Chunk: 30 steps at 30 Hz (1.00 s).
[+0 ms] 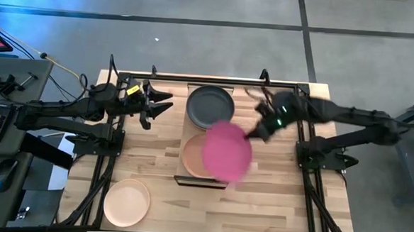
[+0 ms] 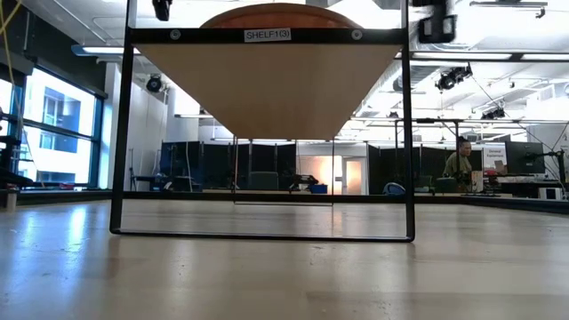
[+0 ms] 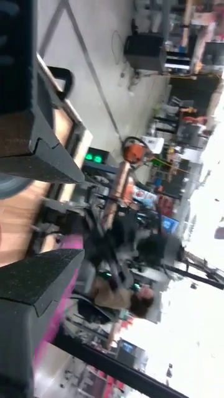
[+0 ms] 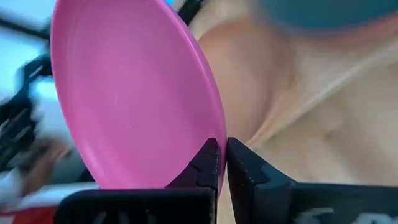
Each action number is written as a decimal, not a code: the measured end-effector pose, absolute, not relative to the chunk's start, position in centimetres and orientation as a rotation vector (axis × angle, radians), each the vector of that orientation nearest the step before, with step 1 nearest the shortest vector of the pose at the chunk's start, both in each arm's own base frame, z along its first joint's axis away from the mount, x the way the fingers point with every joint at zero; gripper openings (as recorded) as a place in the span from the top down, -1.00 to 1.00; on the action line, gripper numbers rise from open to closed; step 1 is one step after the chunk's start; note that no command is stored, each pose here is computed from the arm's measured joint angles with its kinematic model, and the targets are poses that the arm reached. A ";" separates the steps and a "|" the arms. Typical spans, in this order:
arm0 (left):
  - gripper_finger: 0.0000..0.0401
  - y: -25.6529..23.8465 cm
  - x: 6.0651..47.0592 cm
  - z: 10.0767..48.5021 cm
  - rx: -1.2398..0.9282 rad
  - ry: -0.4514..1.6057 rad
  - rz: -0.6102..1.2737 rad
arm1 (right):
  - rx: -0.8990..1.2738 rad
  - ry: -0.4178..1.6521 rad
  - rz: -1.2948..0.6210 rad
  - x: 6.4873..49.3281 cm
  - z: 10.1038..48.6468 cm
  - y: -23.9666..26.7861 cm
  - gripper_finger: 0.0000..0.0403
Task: Place and stack plates onto a shelf
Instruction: Stack the pink plate on top of the black plate on the shelf
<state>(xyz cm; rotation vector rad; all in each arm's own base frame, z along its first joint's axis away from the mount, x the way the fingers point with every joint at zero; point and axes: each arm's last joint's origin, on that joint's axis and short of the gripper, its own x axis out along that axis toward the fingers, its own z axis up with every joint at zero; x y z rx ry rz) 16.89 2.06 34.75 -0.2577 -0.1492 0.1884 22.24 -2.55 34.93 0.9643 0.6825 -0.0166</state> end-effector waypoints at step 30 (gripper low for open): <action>0.15 1.8 14.3 37.0 -0.206 -0.342 0.186 | 0.882 0.934 -0.358 30.8 33.2 -18.5 1.00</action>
